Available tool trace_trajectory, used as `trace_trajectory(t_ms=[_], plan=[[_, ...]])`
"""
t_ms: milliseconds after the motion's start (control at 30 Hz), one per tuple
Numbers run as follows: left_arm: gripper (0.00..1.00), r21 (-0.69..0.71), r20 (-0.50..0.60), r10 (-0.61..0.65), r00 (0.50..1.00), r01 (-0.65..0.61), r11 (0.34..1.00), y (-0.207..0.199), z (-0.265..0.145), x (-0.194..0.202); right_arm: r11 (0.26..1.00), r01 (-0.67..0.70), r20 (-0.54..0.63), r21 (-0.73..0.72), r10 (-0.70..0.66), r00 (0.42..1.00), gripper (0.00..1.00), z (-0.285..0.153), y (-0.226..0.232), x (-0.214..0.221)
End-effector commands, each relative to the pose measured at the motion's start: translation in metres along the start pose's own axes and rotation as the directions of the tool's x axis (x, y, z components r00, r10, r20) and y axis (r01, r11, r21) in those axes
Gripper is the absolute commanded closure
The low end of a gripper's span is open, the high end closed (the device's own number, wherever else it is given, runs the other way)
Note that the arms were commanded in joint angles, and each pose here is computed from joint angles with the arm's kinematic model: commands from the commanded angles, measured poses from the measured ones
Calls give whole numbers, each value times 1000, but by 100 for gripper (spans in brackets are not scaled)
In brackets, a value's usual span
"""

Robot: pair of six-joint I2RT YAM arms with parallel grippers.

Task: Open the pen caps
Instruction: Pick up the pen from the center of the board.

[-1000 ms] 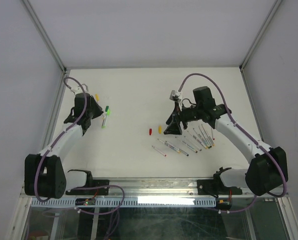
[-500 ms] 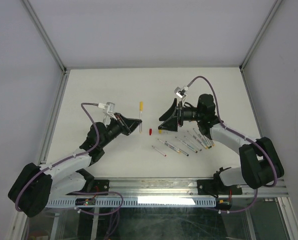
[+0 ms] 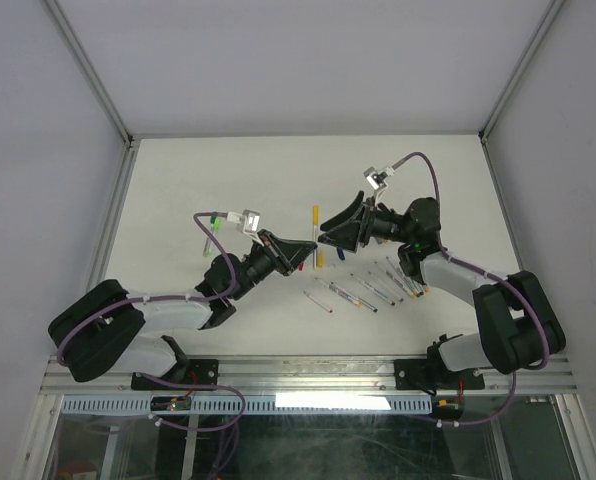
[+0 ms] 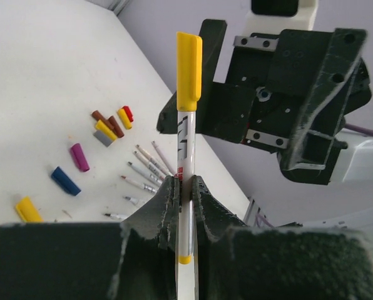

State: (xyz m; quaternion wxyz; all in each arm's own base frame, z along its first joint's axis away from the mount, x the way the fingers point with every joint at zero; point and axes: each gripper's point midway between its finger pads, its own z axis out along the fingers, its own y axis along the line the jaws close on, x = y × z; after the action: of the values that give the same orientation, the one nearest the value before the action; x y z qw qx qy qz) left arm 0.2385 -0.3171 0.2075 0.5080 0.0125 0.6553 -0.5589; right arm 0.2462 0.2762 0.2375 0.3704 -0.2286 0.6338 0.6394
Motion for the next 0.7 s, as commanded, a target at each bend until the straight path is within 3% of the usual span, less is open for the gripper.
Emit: trace_trajectory(t_ms=[0,133,467,667], plan=[[100,111,138,-24,990,9,994,-39,15,-34,1000,9,57,17,-10,998,22,2,0,-14],[100,115,127,-30,991,15,993,-41,20,-29,1000,-10,53,24,9,999,29,3,-2,-14],[100,123,107,-35,994,22,992,-44,26,-23,1000,7,42,-4,-7,999,72,4,7,-15],[100,125,100,-41,994,29,992,-45,26,-20,1000,11,15,5,-11,1000,72,7,3,-9]])
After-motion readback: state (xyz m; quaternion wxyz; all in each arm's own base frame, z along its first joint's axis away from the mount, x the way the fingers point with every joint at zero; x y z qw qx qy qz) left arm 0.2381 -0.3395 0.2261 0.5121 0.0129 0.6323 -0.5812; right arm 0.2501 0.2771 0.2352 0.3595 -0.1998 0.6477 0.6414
